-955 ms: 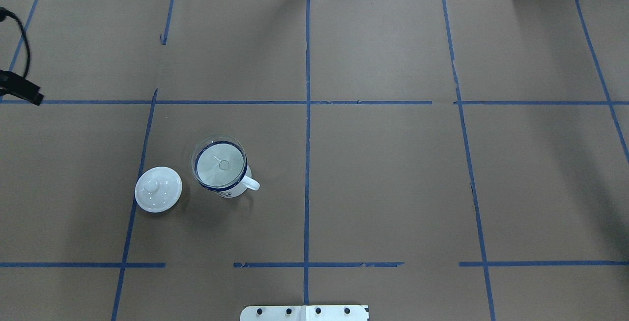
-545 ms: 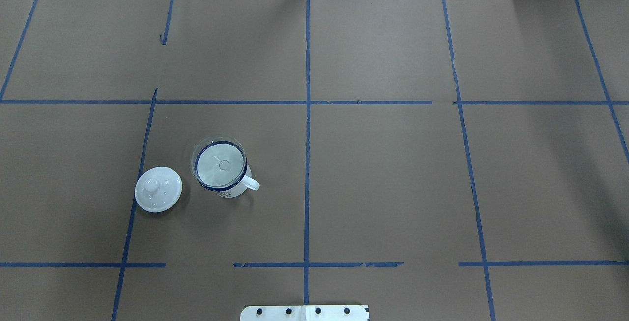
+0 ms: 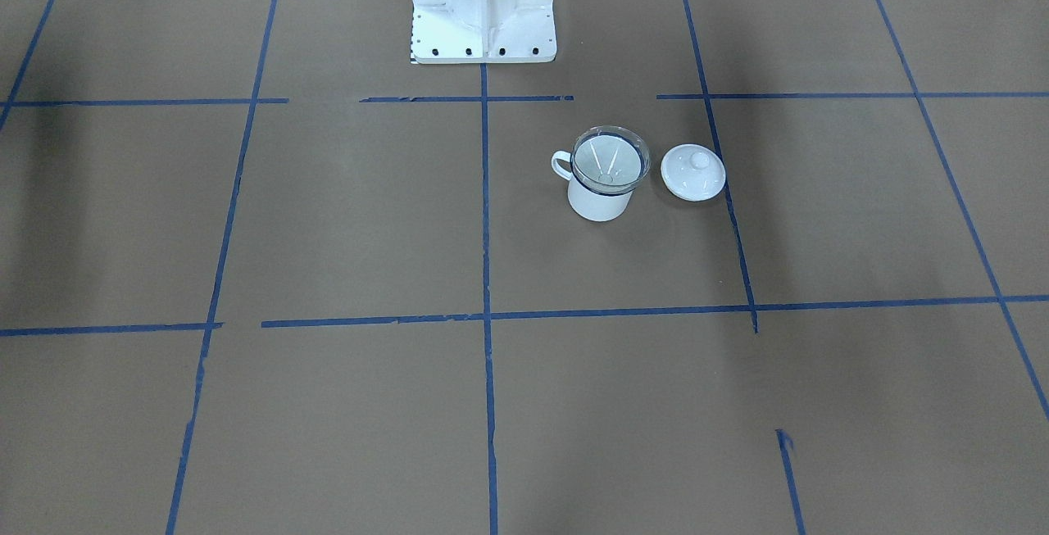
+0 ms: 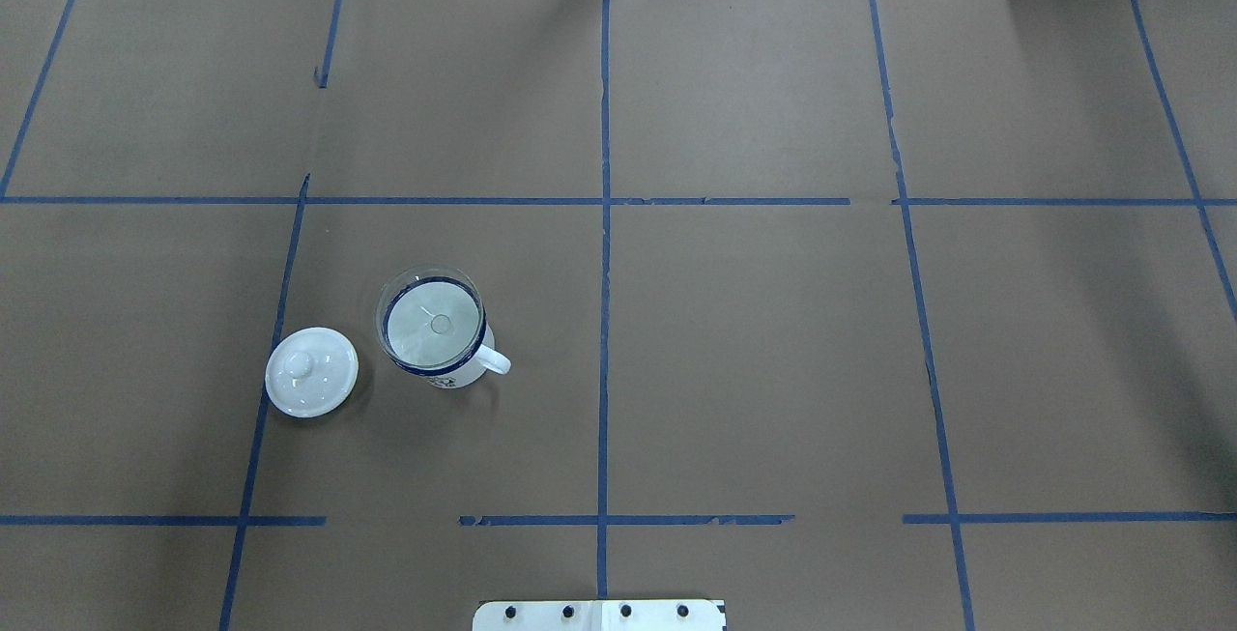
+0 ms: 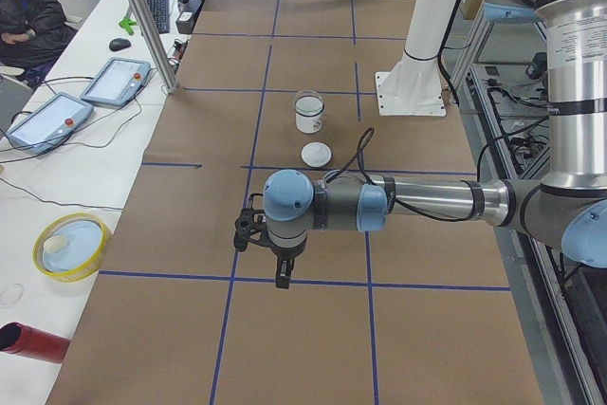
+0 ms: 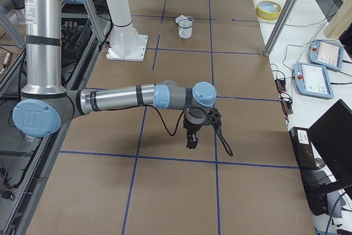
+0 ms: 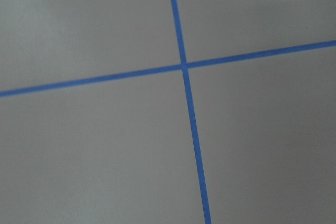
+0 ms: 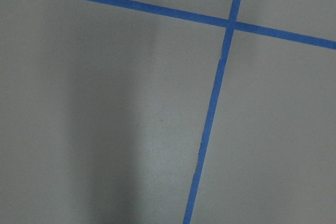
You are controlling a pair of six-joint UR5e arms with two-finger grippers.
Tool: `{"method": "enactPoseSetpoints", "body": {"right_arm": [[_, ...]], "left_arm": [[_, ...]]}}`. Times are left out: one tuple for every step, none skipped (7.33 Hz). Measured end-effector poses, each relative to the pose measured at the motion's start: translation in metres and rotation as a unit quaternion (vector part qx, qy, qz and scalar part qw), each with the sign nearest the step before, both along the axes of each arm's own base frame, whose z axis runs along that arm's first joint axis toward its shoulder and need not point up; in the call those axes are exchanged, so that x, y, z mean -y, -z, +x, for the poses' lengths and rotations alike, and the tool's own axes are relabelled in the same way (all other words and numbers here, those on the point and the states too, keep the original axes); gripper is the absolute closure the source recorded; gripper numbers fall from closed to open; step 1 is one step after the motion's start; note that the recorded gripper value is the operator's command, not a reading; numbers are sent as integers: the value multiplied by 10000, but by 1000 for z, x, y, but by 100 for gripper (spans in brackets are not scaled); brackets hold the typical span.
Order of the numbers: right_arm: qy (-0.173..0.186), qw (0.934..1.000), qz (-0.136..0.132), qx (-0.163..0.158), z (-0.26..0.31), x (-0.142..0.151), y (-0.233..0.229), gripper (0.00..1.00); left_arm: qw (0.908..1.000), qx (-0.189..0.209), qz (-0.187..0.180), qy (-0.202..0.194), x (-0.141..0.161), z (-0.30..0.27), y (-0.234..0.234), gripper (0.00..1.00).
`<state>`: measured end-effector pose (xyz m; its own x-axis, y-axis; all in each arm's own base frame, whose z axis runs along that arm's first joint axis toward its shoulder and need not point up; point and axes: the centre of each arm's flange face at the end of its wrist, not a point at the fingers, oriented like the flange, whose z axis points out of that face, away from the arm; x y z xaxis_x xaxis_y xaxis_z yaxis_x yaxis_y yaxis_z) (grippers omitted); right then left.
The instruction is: Place funnel on cup
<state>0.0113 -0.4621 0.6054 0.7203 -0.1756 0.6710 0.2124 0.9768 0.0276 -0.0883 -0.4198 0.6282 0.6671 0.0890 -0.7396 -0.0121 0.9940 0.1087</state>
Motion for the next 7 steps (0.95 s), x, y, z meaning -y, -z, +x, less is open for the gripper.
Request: {"method": "enactPoseSetpoints", "body": {"right_arm": [[0,10000,0,0,0,0,0,0],[0,10000,0,0,0,0,0,0],[0,10000,0,0,0,0,0,0],[0,10000,0,0,0,0,0,0],[0,10000,1,0,0,0,0,0],[0,10000,3,0,0,0,0,0],[0,10000,2,0,0,0,0,0]], "left_arm": [[10000,-38,-46,6,-1,0,-4,0],[9999,-66,-92,13,-1,0,-6,0],[9999,-61,-119,22,-1,0,-8,0],[9999,-40,-113,28,-2,-1,-7,0],[10000,-13,-86,30,-2,-1,-4,0],[10000,16,-76,30,-2,-1,-2,0],[10000,27,-61,33,-2,-1,-1,0]]}}
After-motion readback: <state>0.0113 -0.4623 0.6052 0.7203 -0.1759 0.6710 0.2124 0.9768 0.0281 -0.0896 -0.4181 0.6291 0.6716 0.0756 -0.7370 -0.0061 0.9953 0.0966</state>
